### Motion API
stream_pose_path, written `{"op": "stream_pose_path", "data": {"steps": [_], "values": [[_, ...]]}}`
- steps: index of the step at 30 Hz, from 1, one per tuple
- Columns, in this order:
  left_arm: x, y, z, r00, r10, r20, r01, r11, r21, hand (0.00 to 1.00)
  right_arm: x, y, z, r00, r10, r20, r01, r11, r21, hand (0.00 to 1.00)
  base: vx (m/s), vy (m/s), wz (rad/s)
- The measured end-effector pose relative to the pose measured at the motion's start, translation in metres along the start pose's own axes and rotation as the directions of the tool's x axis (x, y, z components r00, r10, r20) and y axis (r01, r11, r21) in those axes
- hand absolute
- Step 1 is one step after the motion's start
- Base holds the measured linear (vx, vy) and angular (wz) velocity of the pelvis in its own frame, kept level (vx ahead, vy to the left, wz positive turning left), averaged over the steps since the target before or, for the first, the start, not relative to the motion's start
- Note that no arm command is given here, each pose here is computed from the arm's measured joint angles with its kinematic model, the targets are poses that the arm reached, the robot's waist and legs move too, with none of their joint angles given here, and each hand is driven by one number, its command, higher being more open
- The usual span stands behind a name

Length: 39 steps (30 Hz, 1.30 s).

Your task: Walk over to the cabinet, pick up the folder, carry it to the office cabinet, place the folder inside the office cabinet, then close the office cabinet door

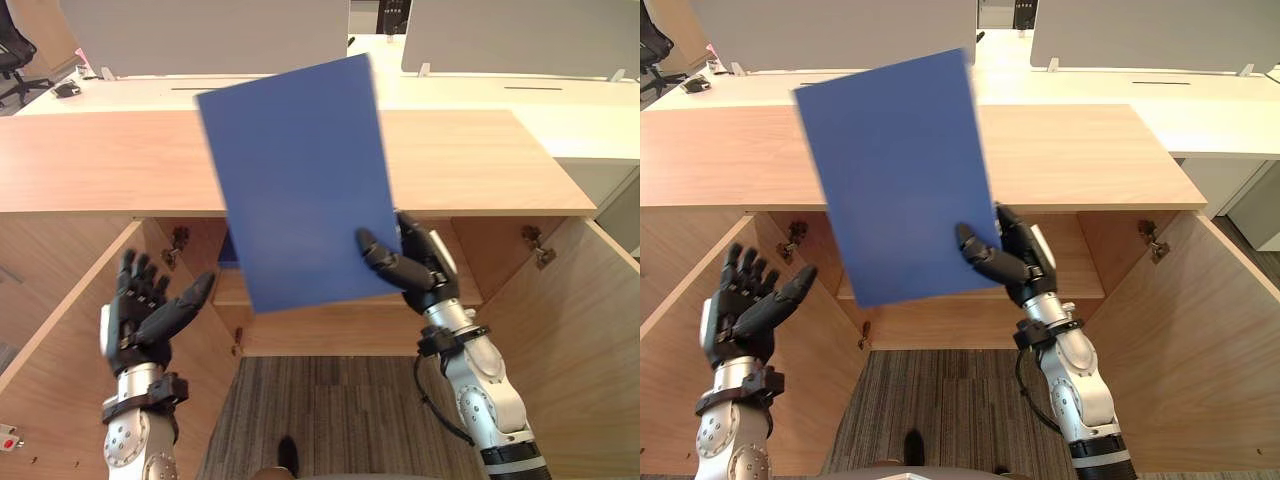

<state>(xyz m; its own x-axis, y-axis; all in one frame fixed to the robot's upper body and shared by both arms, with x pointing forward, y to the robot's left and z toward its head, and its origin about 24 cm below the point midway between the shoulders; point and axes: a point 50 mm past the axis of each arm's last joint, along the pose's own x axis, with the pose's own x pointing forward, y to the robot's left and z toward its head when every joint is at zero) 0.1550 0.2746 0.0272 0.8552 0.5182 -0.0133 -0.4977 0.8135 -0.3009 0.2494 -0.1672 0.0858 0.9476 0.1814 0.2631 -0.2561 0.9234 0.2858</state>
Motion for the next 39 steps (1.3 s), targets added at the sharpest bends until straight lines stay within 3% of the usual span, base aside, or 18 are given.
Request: {"op": "stream_pose_path", "data": {"steps": [7, 11, 15, 19, 23, 28, 34, 36, 39], "values": [[-0.022, 0.027, -0.044, 0.970, 0.149, -0.191, -0.144, 0.989, 0.040, 1.00, -0.007, -0.015, 0.004, 0.995, -0.095, 0.015, 0.095, 0.995, -0.015, 0.00, 0.00, 0.000, 0.01], [-0.046, 0.044, -0.091, 0.891, 0.208, -0.405, -0.160, 0.976, 0.148, 1.00, -0.011, -0.012, -0.003, 0.996, -0.083, -0.023, 0.082, 0.996, -0.015, 0.00, 0.01, -0.006, 0.03], [-0.078, 0.056, -0.141, 0.724, 0.224, -0.653, -0.052, 0.961, 0.272, 1.00, -0.005, -0.005, -0.019, 0.994, 0.004, -0.112, -0.018, 0.991, -0.129, 0.00, -0.01, 0.008, -0.05], [-0.064, 0.037, -0.160, 0.673, 0.172, -0.719, 0.053, 0.959, 0.278, 1.00, 0.030, 0.030, -0.013, 0.971, 0.228, -0.077, -0.239, 0.947, -0.215, 0.00, -0.13, 0.000, -0.08], [-0.056, 0.027, -0.162, 0.680, 0.139, -0.720, 0.095, 0.957, 0.275, 1.00, 0.050, 0.051, -0.009, 0.940, 0.336, -0.067, -0.339, 0.885, -0.320, 0.00, -0.19, 0.018, 0.06], [-0.025, -0.001, -0.153, 0.765, 0.043, -0.643, 0.142, 0.962, 0.234, 1.00, 0.066, 0.061, -0.002, 0.922, 0.382, -0.061, -0.370, 0.825, -0.427, 0.00, -0.14, -0.005, 0.11], [0.008, -0.040, -0.134, 0.850, -0.062, -0.523, 0.169, 0.973, 0.159, 1.00, 0.096, 0.043, 0.006, 0.994, 0.108, 0.008, -0.100, 0.949, -0.298, 0.00, -0.07, 0.018, 0.05], [0.021, -0.056, -0.123, 0.880, -0.102, -0.464, 0.177, 0.977, 0.121, 1.00, 0.112, 0.034, 0.036, 0.992, 0.002, 0.129, 0.021, 0.984, -0.178, 0.00, -0.04, 0.019, 0.00], [0.027, -0.061, -0.113, 0.900, -0.119, -0.419, 0.181, 0.977, 0.111, 1.00, 0.129, 0.031, 0.075, 0.959, -0.086, 0.270, 0.094, 0.995, -0.017, 0.00, -0.04, -0.019, -0.01]]}}
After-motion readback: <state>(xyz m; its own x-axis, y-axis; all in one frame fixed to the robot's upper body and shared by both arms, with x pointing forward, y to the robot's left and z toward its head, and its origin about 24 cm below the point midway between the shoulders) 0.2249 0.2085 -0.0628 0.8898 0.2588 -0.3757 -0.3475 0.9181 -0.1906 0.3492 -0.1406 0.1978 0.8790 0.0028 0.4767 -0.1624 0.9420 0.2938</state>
